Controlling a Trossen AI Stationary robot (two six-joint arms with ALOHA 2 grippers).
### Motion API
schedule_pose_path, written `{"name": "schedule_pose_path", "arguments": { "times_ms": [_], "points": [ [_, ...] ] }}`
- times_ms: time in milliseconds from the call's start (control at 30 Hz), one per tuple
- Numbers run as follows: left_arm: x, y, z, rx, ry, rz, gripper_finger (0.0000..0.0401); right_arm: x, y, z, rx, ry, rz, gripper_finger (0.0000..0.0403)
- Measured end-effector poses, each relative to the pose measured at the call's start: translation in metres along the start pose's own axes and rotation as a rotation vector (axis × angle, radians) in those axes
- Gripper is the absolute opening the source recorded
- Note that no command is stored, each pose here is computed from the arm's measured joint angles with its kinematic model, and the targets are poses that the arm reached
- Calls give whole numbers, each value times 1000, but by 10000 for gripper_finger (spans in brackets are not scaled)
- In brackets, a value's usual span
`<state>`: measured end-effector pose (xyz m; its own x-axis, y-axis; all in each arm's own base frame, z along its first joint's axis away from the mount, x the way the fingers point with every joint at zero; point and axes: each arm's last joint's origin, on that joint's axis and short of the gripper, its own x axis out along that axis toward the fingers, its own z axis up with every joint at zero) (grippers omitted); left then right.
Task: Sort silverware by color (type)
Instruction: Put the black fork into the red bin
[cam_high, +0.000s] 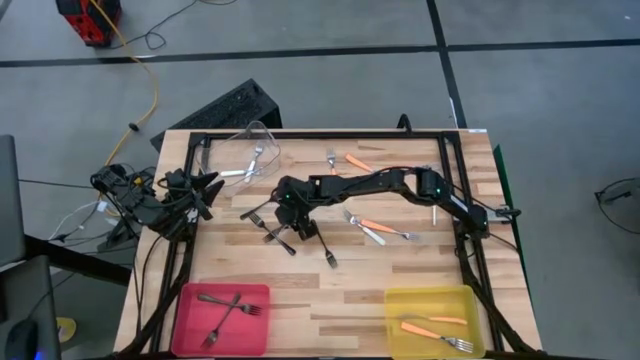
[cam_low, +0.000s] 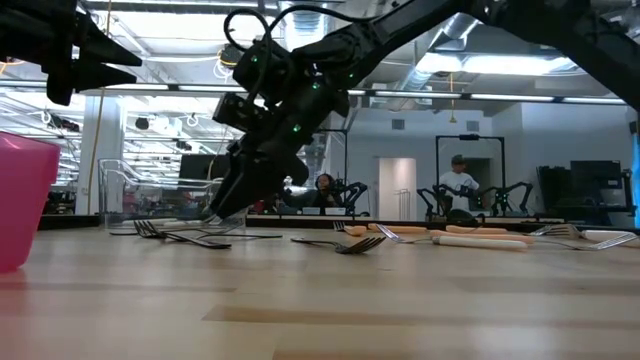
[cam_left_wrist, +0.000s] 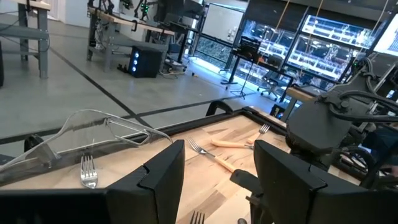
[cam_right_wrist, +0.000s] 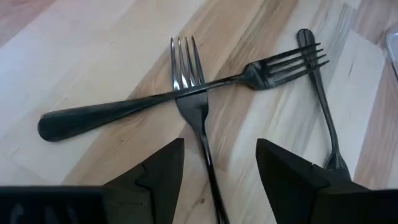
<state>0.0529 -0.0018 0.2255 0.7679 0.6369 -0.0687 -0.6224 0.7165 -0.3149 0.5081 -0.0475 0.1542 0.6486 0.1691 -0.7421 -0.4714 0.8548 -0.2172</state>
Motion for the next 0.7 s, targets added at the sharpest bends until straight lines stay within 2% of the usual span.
{"name": "schedule_pose_path", "arguments": {
  "times_ms": [233, 400, 567, 700],
  "points": [
    [0, 0, 0, 0, 0, 0, 178, 5, -3, -2, -1, -49, 27, 220],
    [0, 0, 0, 1, -1, 1, 178, 19, 1, -13, 8, -28, 51, 218],
    [0, 0, 0, 0, -1, 2, 178, 19, -1, -15, 18, -20, 54, 218],
    [0, 0, 0, 1, -2, 3, 178, 17, -5, -18, 52, -15, 56, 199]
  ]
}}
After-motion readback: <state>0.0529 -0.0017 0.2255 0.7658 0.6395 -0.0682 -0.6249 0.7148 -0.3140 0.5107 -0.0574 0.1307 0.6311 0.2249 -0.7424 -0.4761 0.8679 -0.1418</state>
